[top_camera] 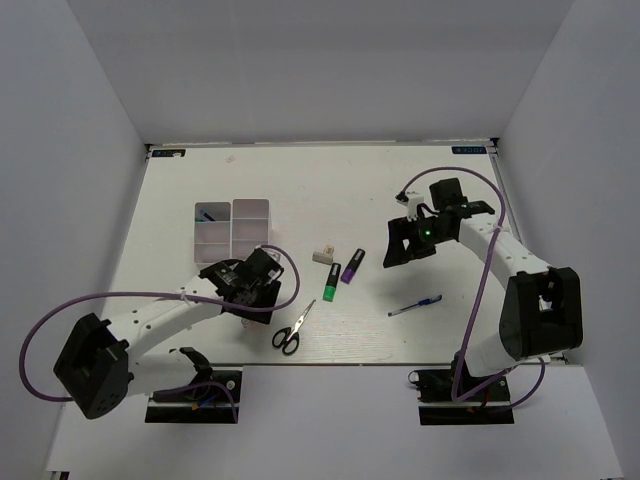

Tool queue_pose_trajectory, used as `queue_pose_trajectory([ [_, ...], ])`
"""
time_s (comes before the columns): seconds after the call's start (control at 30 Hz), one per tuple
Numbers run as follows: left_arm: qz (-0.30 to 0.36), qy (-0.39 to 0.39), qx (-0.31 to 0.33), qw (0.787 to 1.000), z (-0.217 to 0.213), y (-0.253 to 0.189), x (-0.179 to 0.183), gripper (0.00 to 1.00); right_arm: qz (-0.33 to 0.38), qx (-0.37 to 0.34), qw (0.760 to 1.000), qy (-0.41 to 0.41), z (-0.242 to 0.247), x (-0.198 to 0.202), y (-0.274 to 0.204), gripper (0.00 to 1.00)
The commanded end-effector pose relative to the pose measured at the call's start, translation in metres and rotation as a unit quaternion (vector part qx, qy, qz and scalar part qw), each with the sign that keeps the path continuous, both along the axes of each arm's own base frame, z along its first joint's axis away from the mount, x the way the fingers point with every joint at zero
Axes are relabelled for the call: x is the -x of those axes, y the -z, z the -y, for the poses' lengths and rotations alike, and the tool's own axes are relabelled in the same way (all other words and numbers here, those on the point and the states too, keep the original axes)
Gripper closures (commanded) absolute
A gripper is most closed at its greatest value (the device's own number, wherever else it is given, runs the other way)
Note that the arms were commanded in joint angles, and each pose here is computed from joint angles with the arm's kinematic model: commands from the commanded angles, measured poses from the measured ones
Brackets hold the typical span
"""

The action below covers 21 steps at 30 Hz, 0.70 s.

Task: Sort the stationery into containers
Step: Grab a piece of stationery with the left arm

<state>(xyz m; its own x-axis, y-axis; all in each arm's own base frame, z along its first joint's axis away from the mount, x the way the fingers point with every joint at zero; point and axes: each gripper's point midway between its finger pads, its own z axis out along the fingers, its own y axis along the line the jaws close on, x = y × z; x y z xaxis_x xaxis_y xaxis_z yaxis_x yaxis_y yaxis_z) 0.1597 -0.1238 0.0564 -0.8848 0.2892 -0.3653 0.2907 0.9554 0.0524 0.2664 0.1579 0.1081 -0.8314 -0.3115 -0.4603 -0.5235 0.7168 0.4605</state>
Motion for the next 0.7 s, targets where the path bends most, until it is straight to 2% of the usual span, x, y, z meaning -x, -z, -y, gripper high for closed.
queue_pose_trajectory([
  [0.0, 0.025, 0.021, -0.012, 0.999, 0.002, 0.004, -0.014, 0.27, 0.008, -0.009, 1.0, -0.004, -0.003, -0.001, -0.004, 0.22],
  [0.27, 0.003, 0.008, -0.023, 1.0, -0.005, 0.026, -0.017, 0.29, 0.009, -0.013, 1.0, -0.007, -0.002, 0.001, -0.004, 0.2],
  [0.4, -0.004, 0.008, -0.028, 1.0, -0.004, 0.032, -0.016, 0.41, 0.013, -0.013, 1.0, -0.008, -0.003, 0.0, -0.005, 0.2],
  [0.43, -0.004, 0.005, -0.029, 1.0, -0.006, 0.032, -0.016, 0.49, 0.01, -0.014, 1.0, -0.008, -0.003, 0.001, -0.004, 0.2],
  [0.57, 0.003, 0.01, -0.015, 1.0, 0.0, 0.022, -0.015, 0.65, 0.014, -0.014, 1.0, -0.009, -0.003, 0.001, -0.005, 0.2],
  [0.67, 0.021, 0.019, 0.009, 1.0, 0.011, -0.002, -0.013, 0.68, 0.017, -0.015, 1.0, -0.009, -0.002, 0.001, -0.007, 0.2],
])
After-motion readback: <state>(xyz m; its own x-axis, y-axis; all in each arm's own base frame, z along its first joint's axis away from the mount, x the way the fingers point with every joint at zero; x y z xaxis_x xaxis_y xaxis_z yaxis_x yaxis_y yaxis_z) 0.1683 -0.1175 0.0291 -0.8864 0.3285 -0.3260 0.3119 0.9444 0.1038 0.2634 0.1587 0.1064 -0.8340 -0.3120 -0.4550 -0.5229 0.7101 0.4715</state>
